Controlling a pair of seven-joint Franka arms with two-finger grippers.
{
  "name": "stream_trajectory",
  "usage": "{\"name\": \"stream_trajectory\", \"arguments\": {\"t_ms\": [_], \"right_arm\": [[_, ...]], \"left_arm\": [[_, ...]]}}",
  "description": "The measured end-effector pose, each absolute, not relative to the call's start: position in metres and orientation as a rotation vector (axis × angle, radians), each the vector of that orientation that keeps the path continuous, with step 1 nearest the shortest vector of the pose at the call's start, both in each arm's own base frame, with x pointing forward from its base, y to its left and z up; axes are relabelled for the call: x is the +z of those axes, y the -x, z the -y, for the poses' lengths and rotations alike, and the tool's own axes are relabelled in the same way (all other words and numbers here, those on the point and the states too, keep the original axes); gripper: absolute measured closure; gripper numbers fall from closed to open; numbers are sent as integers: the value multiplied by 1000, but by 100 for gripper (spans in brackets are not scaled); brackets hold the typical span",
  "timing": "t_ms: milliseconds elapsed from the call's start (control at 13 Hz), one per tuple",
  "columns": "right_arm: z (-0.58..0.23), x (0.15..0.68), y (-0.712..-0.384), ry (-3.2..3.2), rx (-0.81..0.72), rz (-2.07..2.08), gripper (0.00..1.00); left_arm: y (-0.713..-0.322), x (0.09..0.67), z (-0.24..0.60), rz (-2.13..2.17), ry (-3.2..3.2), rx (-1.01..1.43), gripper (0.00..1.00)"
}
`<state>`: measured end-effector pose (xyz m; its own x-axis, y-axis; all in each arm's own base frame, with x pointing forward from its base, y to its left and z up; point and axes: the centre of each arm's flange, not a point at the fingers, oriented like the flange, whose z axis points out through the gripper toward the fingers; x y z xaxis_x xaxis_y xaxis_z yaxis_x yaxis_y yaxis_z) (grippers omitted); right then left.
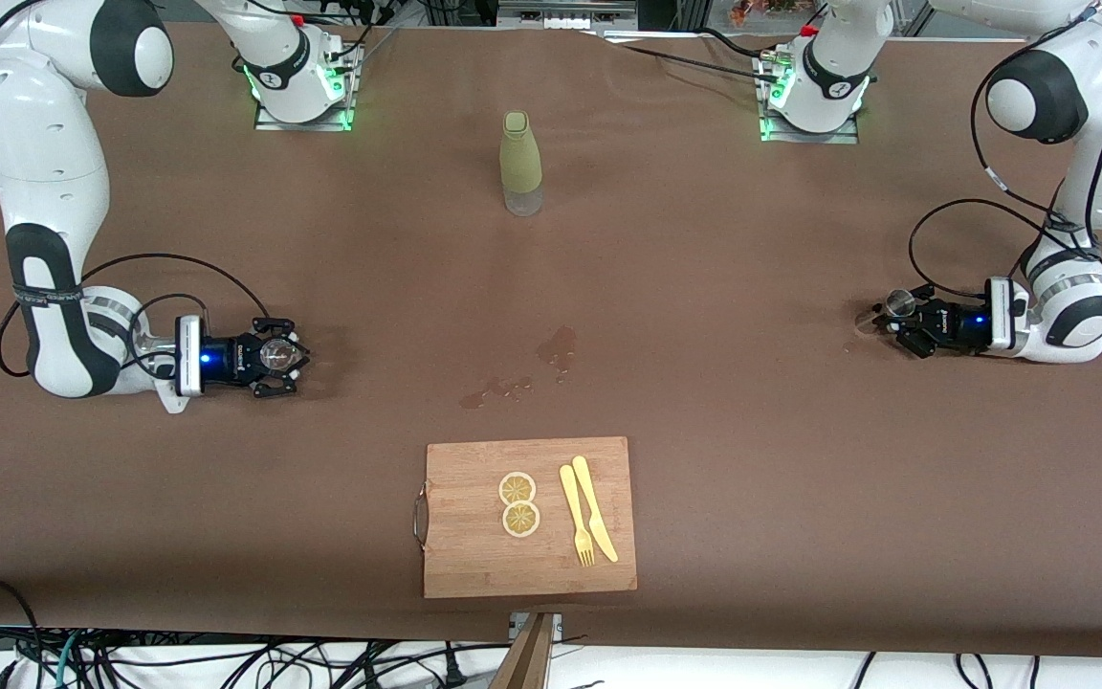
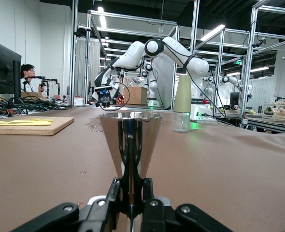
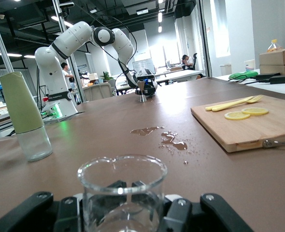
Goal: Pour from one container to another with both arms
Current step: 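Lift the glass cup with the right gripper while the left gripper lifts the jigger, then bring the glass cup above the jigger held by the left gripper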
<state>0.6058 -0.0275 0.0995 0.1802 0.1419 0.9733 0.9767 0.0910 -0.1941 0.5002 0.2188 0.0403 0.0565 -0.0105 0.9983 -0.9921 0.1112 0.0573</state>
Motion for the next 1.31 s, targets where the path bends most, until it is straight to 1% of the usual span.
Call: {"name": "stream_trajectory", "arguments": {"t_ms": [385,538,692,1000,1308], "right_arm": [[-23,113,-627,1288,-956,1249,87],[-54,142,-650,1277,-905,1281,87],[-89,176,-671,1275,-843,1309,87],[-141,202,-685,1342,-778,1336,87],[-207,231,-688,1430,-763,1396,87]], "left_arm": [[-510,42,-207,1236,-1132,1090,79],[-524,47,-191,1259,-1111,1086,79],[-547,59,-167,1310,-1102,1062,79],[-592,75,-85,1327,-1092,1069,79],[-623,74,25,1287,-1126,1050,79]]}}
